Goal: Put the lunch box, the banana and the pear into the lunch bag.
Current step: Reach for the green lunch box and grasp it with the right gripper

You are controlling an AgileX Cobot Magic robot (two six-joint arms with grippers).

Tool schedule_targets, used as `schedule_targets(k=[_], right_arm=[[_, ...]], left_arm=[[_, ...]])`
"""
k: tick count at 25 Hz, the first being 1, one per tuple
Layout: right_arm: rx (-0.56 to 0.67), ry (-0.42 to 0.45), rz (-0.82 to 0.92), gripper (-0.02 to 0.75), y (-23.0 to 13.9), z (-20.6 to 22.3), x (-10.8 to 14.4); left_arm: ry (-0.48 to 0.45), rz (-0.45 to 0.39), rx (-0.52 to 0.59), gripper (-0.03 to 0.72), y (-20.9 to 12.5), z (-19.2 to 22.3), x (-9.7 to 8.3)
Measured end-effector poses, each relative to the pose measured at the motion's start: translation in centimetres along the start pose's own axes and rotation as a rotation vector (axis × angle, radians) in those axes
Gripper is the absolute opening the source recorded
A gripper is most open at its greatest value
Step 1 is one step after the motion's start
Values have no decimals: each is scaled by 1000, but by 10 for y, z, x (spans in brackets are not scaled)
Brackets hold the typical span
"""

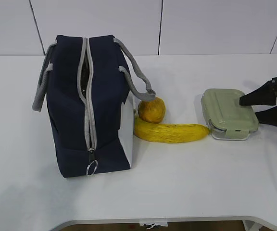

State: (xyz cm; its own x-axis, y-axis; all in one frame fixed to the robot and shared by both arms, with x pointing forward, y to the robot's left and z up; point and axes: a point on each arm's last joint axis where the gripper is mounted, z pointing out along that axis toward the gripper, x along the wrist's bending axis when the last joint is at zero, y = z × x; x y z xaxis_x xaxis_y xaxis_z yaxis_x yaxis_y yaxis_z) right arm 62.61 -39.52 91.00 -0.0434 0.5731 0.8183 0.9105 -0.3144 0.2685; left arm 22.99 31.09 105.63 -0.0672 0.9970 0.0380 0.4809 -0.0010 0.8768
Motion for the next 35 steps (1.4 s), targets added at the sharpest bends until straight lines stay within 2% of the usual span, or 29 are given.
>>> schedule_targets(k=[4,11,14,21,35], right_arm=[[16,4,20,583,-3,8,-7],[19,19,15,580,-3,15,-5],[16,21,14,547,-2,15,-5],[-7,35,24,416,0,15,-4],[-7,35,24,403,0,15,-4]], left_arm=[[0,0,0,240,0,0,0],[0,0,0,240,0,0,0],[0,0,0,240,0,0,0],[0,0,0,240,0,0,0],[-5,-3,0,240,0,0,0]])
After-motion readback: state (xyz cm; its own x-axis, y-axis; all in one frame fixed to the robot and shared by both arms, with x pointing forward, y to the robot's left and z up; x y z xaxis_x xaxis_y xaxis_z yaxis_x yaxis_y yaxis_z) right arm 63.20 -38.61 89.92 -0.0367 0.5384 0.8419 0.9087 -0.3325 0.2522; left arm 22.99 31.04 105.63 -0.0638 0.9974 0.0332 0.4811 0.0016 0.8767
